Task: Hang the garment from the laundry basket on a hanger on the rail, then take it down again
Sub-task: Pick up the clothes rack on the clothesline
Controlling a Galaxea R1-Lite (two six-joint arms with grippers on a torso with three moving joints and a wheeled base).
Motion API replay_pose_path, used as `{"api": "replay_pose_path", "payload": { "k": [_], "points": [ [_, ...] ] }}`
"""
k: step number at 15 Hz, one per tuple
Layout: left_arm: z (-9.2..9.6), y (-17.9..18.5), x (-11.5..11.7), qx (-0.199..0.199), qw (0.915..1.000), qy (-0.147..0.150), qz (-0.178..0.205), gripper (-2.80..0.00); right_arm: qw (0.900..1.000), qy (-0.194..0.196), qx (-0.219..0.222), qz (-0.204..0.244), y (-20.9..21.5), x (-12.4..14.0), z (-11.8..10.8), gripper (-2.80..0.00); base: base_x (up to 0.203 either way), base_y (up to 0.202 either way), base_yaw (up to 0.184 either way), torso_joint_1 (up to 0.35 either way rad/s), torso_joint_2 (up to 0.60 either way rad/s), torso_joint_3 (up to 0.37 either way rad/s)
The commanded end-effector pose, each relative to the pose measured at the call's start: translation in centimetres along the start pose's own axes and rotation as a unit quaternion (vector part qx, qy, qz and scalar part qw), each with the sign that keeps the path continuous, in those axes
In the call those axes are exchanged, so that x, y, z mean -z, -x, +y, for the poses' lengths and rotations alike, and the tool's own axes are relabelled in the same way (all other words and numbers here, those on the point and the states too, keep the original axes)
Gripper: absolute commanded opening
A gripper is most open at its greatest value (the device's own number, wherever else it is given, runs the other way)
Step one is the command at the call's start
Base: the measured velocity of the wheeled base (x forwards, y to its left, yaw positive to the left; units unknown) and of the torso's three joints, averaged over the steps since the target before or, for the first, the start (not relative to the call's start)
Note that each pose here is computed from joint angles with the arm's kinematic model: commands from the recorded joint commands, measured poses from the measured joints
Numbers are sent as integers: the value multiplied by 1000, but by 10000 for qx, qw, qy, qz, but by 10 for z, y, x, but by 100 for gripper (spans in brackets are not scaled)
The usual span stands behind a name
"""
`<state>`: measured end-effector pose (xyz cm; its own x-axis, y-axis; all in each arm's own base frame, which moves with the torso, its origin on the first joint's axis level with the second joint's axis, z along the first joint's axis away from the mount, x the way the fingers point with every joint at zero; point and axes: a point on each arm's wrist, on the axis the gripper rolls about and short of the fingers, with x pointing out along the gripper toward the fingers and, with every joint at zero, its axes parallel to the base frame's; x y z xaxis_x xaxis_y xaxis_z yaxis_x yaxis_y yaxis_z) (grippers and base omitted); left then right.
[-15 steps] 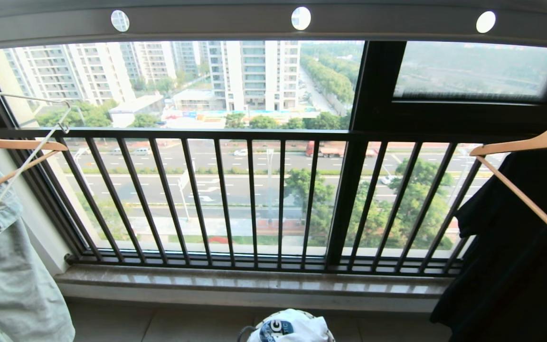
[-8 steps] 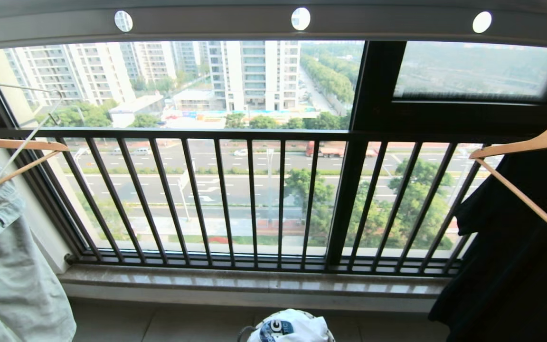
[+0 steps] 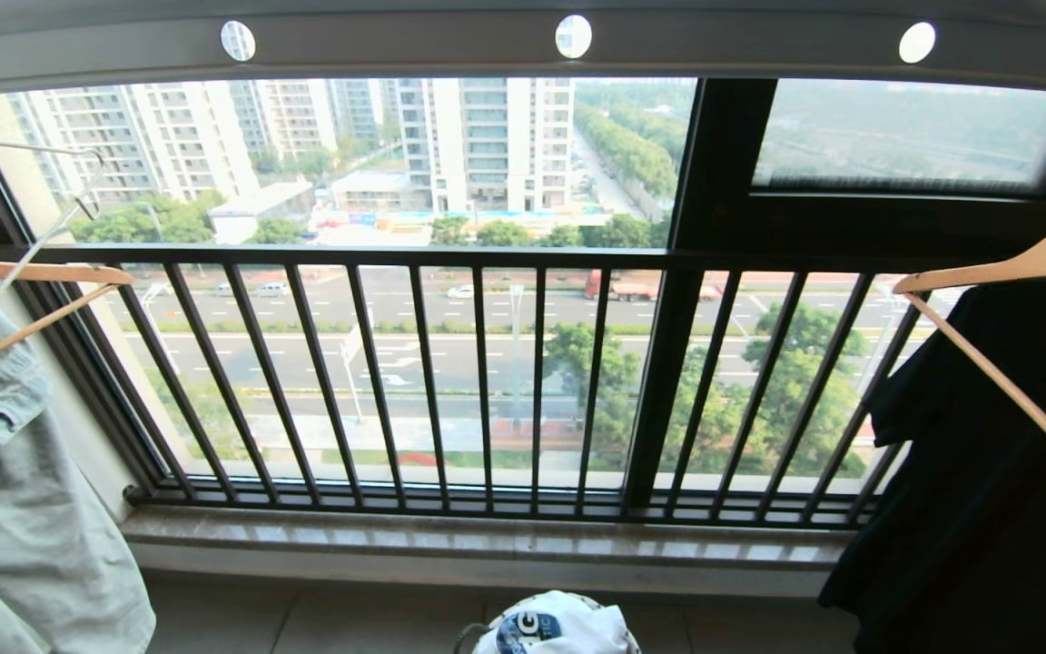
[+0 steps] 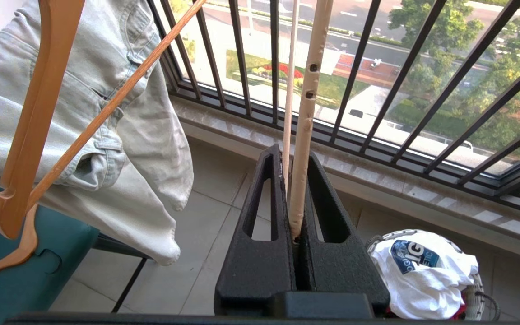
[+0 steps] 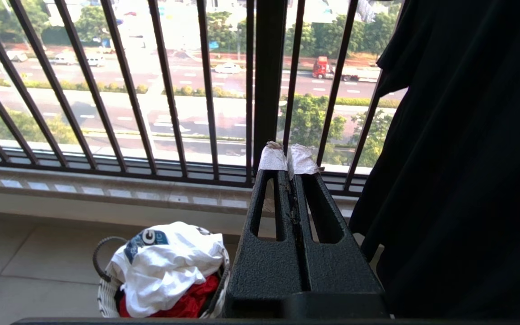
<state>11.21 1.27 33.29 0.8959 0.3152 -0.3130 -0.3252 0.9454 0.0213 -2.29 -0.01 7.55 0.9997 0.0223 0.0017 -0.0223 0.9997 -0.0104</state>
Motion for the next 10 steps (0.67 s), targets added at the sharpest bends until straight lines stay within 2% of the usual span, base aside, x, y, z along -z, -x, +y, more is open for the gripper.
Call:
{"api": "replay_pose_path", "payload": {
  "k": [1, 7, 10],
  "points": [
    [-1, 9, 4, 172, 9998, -120, 46, -280, 10000, 1, -3, 7, 0, 0, 0, -280, 0, 0, 0, 0, 0, 0],
    [-10, 38, 17, 1250, 9893, -625, 409, -280, 10000, 1, -3, 8, 0, 0, 0, -280, 0, 0, 0, 0, 0, 0],
    [-1, 65, 21, 2488, 9635, -676, 724, -280, 10000, 1, -3, 8, 0, 0, 0, -280, 0, 0, 0, 0, 0, 0]
  ]
}}
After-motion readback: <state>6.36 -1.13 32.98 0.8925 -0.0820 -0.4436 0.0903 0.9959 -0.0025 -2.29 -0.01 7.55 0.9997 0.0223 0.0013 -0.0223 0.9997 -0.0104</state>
